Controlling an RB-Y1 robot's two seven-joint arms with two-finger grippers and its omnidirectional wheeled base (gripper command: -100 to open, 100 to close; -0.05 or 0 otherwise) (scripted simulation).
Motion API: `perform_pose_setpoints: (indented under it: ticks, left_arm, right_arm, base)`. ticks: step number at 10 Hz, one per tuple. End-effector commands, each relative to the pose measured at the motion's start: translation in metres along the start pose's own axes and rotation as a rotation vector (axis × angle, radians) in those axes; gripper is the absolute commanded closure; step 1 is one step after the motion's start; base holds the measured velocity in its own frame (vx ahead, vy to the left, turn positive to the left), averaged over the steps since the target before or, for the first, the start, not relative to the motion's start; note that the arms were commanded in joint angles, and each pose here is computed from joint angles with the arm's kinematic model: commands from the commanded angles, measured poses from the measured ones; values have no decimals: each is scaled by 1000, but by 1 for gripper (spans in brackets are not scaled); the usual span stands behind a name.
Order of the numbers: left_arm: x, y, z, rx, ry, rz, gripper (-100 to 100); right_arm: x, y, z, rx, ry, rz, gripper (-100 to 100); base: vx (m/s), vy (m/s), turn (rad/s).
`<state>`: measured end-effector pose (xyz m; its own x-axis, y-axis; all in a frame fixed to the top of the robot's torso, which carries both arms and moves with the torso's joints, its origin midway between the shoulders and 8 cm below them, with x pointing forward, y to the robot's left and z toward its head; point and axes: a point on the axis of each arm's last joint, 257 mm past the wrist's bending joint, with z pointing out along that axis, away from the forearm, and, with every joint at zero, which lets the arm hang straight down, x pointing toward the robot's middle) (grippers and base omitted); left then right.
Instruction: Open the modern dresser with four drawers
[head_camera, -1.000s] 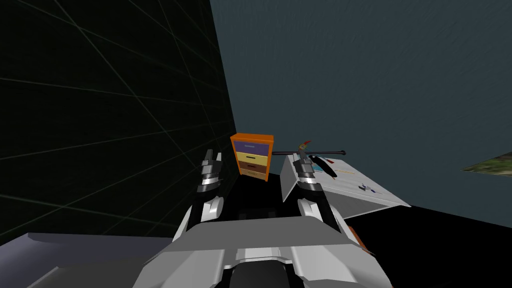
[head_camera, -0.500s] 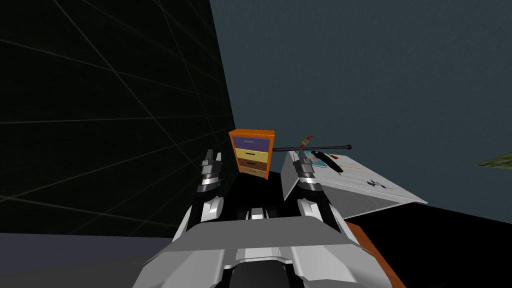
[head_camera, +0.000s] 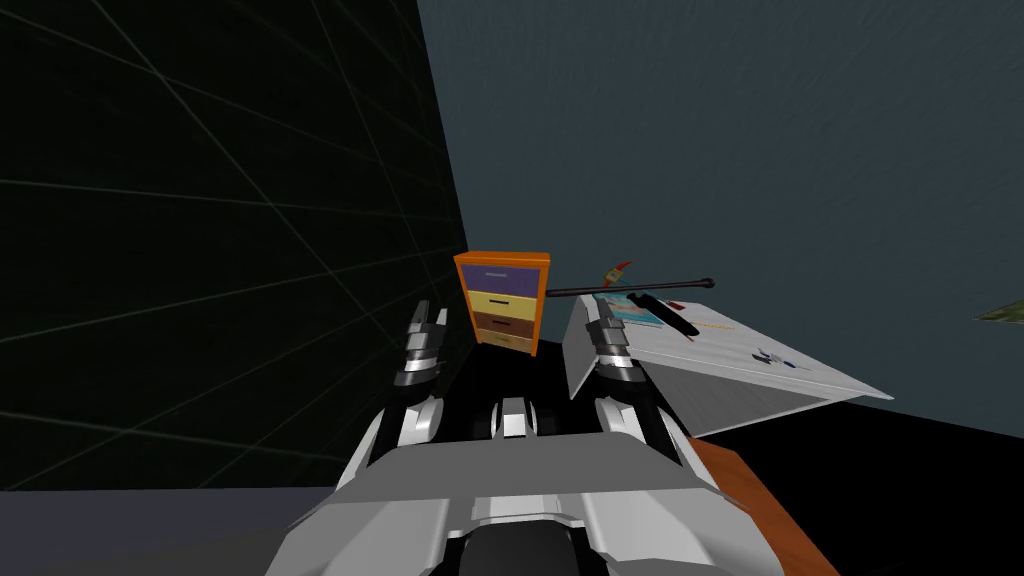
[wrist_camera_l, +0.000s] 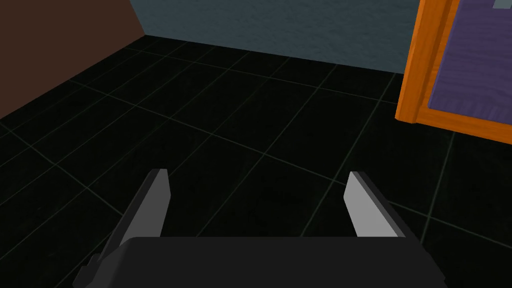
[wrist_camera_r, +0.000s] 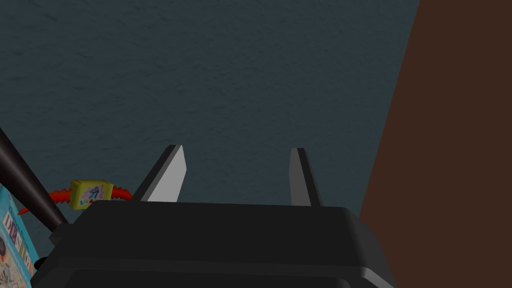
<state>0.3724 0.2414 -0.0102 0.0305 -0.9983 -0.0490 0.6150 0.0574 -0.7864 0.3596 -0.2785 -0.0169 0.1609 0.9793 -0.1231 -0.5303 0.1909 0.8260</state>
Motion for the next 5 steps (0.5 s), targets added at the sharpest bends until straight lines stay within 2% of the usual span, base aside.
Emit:
perform_pose_setpoints:
  ticks: [1,5]
  left_arm:
    - [6,19,-8,-32,55,23,-100]
    - [10,55,-26,-92,98,36,-100]
  right_arm:
    - [0,0,0,0,0,0,0]
    - [0,0,0,0,0,0,0]
  base:
    - [84,-12,-45]
    - [116,-7,-52]
